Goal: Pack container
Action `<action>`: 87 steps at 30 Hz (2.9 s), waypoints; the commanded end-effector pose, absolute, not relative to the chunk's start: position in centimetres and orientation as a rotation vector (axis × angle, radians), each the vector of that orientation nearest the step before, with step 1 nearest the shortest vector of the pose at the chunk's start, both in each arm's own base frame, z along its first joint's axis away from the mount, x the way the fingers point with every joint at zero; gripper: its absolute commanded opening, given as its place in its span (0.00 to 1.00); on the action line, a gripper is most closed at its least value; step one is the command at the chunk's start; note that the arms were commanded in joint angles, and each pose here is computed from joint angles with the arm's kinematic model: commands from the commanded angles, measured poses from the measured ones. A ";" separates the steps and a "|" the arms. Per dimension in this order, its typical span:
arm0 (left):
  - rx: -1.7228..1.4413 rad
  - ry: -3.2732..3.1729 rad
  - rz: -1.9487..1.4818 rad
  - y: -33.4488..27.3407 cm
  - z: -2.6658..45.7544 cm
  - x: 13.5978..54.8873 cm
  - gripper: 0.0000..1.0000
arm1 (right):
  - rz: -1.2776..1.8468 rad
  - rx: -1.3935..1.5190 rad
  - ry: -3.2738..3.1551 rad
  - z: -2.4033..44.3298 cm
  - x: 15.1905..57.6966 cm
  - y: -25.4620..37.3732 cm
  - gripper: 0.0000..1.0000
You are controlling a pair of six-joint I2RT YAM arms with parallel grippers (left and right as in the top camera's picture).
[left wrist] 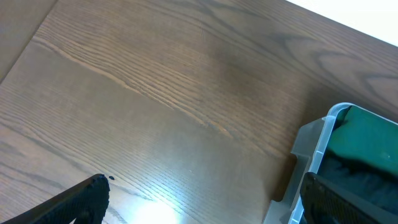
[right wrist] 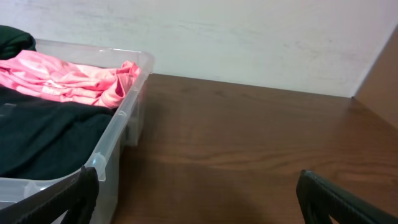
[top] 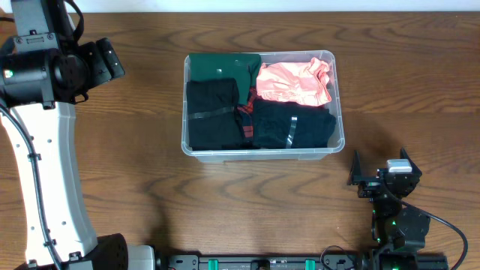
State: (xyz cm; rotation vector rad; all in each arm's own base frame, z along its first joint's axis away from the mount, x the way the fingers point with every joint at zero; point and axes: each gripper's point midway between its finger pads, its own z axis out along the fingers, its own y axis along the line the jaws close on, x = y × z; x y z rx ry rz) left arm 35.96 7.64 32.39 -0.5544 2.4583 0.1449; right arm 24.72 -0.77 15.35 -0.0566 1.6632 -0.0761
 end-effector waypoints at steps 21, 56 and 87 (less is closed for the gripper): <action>-0.263 1.762 -0.191 -0.3 45.6 32.5 0.98 | -0.101 -0.048 1.661 15.3 24.7 -1.2 0.99; -0.136 1.417 -0.372 -2.5 23.9 23.9 0.98 | -0.101 -0.048 1.661 15.3 24.7 -1.2 0.99; -0.187 1.717 -0.298 -2.0 13.9 24.3 0.98 | -0.101 -0.048 1.661 15.3 24.7 -1.2 0.99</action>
